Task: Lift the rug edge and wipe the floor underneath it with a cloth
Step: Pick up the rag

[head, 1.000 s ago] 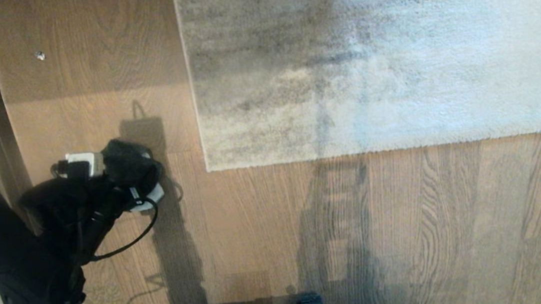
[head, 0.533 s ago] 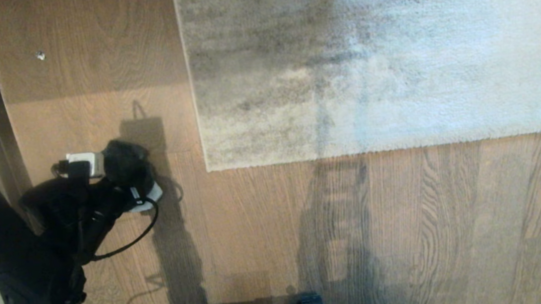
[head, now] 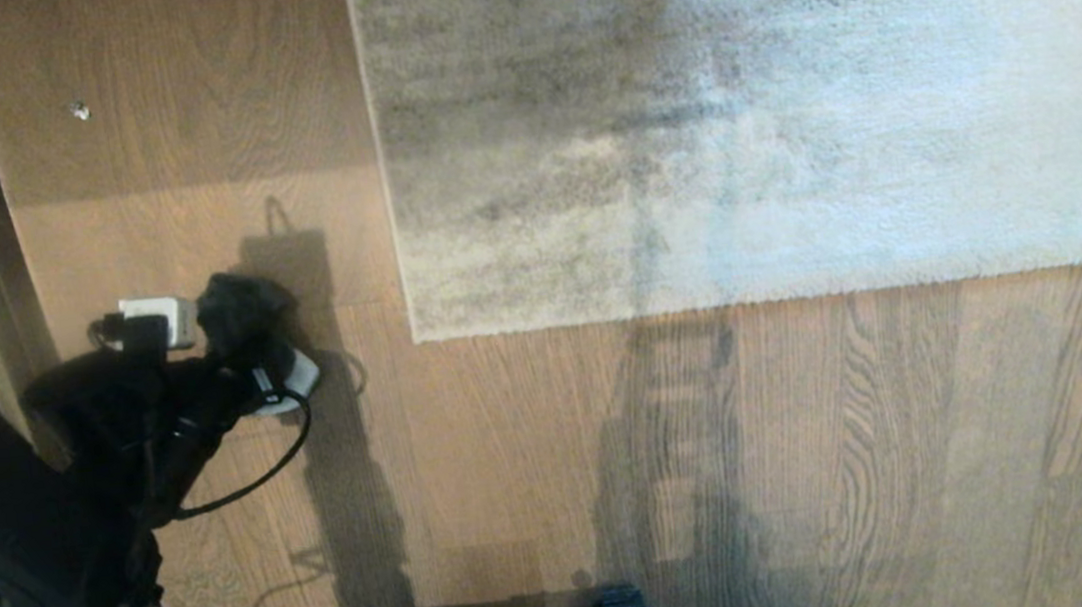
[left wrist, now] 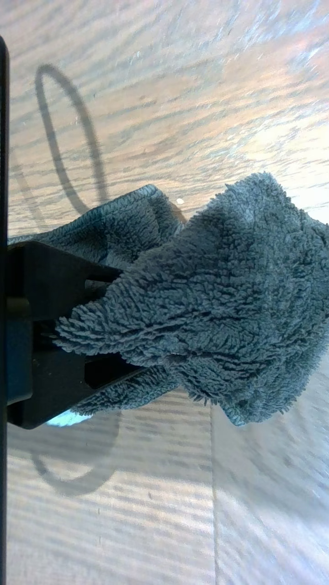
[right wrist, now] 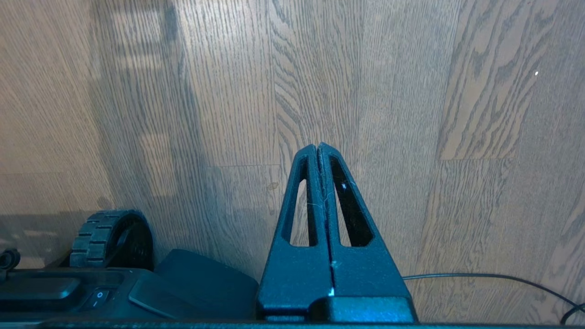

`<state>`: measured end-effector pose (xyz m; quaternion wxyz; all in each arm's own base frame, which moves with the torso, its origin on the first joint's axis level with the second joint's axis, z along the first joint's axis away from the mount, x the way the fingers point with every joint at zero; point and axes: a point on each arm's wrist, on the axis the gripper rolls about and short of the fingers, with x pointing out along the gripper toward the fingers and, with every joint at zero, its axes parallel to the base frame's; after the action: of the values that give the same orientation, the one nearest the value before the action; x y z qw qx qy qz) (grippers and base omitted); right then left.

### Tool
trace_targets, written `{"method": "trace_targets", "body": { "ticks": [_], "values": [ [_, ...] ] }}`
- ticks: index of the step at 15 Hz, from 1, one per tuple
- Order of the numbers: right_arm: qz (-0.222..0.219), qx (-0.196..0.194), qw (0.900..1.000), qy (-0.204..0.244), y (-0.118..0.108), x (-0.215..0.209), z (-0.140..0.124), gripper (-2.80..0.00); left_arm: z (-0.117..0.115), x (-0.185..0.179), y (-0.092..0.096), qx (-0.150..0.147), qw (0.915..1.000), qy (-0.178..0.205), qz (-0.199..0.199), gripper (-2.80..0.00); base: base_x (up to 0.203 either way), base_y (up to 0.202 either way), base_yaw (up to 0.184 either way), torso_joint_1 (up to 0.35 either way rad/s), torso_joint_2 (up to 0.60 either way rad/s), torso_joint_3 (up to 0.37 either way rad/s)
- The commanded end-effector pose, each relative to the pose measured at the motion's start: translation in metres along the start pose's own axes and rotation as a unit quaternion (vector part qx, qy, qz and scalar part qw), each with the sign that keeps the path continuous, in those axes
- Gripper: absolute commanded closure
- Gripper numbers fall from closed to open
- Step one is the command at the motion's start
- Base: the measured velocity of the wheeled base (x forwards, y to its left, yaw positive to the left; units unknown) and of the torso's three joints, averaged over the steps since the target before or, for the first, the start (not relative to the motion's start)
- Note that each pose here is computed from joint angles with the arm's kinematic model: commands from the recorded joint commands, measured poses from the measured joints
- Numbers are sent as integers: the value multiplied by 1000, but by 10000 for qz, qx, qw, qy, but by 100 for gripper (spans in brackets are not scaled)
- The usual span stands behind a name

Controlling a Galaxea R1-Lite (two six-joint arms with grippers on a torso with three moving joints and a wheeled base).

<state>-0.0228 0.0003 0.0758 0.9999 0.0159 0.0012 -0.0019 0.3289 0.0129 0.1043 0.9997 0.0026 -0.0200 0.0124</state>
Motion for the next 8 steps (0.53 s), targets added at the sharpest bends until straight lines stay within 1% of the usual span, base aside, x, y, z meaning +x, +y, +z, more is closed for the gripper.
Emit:
{"method": "trace_targets", "body": {
  "ticks": [1,4,8],
  "values": [
    [3,3,10000,-5,0,0,0,0,16,-7,0,8,9993,-379,7,0,0,0,0,0,0,0],
    [4,3,10000,-5,0,0,0,0,27,-27,-1,7,9992,-407,13,0,0,0,0,0,0,0],
    [-3,3,10000,-3,0,0,0,0,43,-66,-2,-8,9989,-478,16,0,0,0,0,0,0,0]
  ]
}}
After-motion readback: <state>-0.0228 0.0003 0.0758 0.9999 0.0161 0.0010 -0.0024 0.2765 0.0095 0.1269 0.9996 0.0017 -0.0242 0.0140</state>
